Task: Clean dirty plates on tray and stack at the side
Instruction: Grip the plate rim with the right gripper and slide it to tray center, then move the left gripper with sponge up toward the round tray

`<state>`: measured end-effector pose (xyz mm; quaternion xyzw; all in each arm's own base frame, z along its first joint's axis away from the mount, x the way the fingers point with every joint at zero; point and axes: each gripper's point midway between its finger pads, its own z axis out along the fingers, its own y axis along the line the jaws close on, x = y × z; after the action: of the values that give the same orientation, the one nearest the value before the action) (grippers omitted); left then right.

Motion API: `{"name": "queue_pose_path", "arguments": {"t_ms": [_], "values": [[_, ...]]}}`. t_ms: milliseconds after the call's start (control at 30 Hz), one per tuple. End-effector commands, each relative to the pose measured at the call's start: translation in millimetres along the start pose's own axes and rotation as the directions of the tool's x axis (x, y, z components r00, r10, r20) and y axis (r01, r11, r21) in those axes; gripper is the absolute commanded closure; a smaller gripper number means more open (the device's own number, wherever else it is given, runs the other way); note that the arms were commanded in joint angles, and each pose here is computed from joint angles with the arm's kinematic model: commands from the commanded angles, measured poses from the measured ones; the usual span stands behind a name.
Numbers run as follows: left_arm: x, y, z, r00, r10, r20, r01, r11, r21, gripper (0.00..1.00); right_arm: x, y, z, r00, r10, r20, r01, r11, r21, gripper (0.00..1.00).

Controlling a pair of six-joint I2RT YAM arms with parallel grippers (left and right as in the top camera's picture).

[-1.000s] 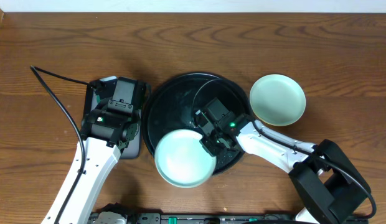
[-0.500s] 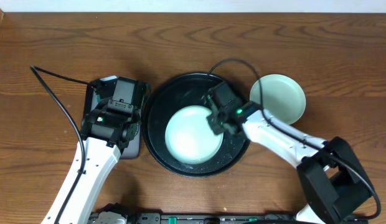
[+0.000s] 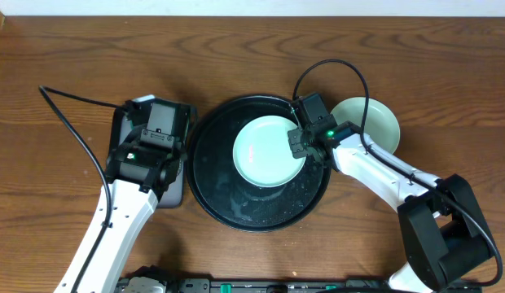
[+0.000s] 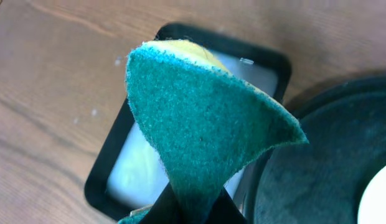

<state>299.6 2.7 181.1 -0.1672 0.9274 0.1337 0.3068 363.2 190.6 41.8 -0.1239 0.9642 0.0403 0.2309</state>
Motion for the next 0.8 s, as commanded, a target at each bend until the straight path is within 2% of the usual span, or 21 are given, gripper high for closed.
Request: {"name": "queue_pose_path", "arguments": {"t_ms": [0,67,100,167,267,333,433,500,767], "values": [[-7,-3,1,0.997,0.071,0.033,-0.071,0.997,0.011,0.93,-6,7,-5,0.999,-0.048,0.021,0.048,0.999,-0.015,0.99],[-11,-6,2,0.995,0.085,0.048,-0.086,0.996,0.016,0.93,-7,8,-5,0.999,-0.047,0.021,0.047,0.999,-0.016,0.98],[-12,-7,2,0.995,0.084,0.052,-0.085,0.996,0.018,0.93,-7,7,-5,0.999,-0.047,0.022,0.047,0.999,-0.016,0.93],[-13,-8,5,0.995,0.084,0.052,-0.085,0.996,0.018,0.93,-7,7,-5,0.999,-0.046,0.021,0.047,0.999,-0.016,0.70],[-9,-11,10,0.995,0.096,0.030,-0.096,0.995,0.016,0.93,-6,7,-5,0.999,-0.046,0.020,0.046,0.999,-0.016,0.62],[-6,-14,13,0.994,0.107,0.013,-0.107,0.994,0.025,0.93,-4,7,-5,0.999,-0.038,0.012,0.038,0.999,-0.014,0.63],[-1,-21,21,0.987,0.162,-0.013,-0.161,0.986,0.039,0.93,6,4,-4,0.999,0.020,-0.026,-0.020,1.000,-0.004,0.74],[1,-23,27,0.979,0.200,-0.027,-0.199,0.979,0.035,0.93,14,2,-1,0.997,0.058,-0.046,-0.058,0.998,0.003,0.77],[5,-31,35,0.976,0.214,-0.048,-0.211,0.976,0.056,0.92,23,-1,2,0.995,0.081,-0.063,-0.080,0.997,0.016,0.85]]}}
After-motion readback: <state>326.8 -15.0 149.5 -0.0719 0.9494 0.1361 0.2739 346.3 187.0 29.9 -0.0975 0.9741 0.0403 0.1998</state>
